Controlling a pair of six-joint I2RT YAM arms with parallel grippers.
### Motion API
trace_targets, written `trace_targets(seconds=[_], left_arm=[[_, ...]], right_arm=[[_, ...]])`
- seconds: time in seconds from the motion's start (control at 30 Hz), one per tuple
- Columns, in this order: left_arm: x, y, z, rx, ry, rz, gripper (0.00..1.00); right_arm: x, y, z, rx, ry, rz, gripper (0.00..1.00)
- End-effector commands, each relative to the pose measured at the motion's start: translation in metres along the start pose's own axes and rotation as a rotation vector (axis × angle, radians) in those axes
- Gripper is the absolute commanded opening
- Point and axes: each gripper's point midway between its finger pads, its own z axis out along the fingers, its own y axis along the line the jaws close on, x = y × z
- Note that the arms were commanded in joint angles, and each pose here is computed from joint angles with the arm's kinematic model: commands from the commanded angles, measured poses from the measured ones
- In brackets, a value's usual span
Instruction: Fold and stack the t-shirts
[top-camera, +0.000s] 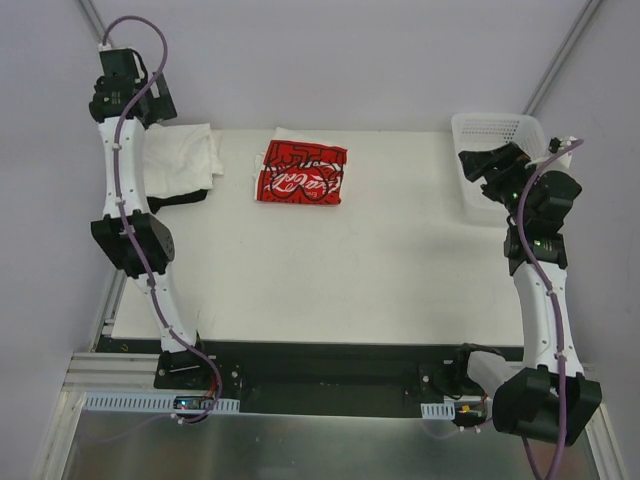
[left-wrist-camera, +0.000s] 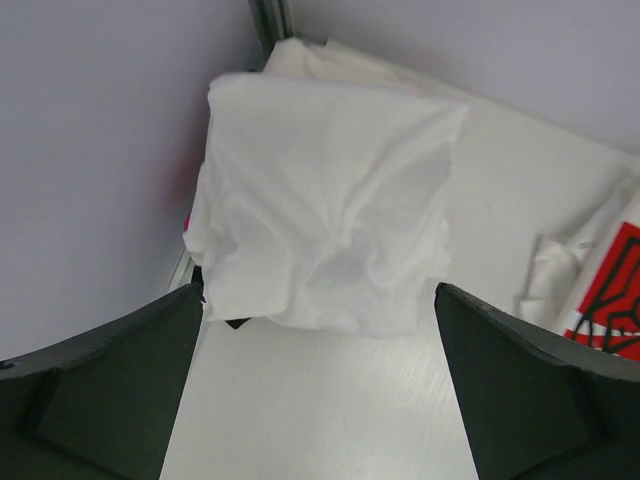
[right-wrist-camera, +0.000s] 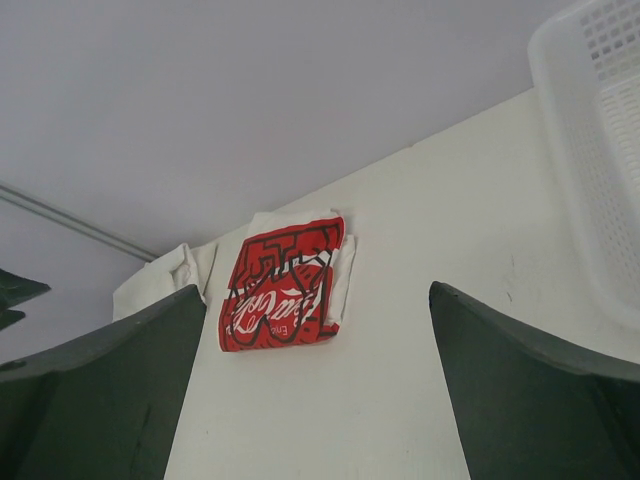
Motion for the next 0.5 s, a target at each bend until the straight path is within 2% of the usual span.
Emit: trace_targets(seconds=[0.0,0.03,0.13,0.17,0.23,0.27,0.4,0.47], left_arm=[[-0.043,-0.021,-0.075,0.133,-0.15,-0.032,0.99],[-0.041,-0.026,-0.08,0.157,-0.148,-0.037,0.99],[-0.022,-0.058,-0.066,0.256,-0.098,-0.015,0.99],[-0.014,-0.081,-0.067,0.351,-0.07,-0.001,0.99],[-0.001,-0.109,-0.06,0.448,-0.03,0.012,0.99],[0.005,-0.138,-0.07,0.59,-0.006,0.035,0.99],[0.03,-0.18,-0.067,0.809,0.103,0.022,0.99],[0.045,-0.189,-0.056,0.861,0.153,0.015,0.99]], right_arm=[[-0.007,0.013,-0.008,-0.053,-0.033,0.006,0.98],[-0.008,0.014,-0.007,-0.064,-0.04,0.007,0.99],[-0.003,0.014,-0.002,-0.081,-0.022,0.028,0.9],[0.0,0.013,0.0,-0.086,-0.013,0.034,0.89],[0.004,0.01,0.005,-0.088,0.008,0.04,0.89],[0.01,0.006,0.013,-0.083,0.034,0.048,0.9],[0.036,-0.01,0.035,-0.058,0.15,0.076,0.95],[0.052,-0.016,0.047,-0.046,0.2,0.066,0.96]])
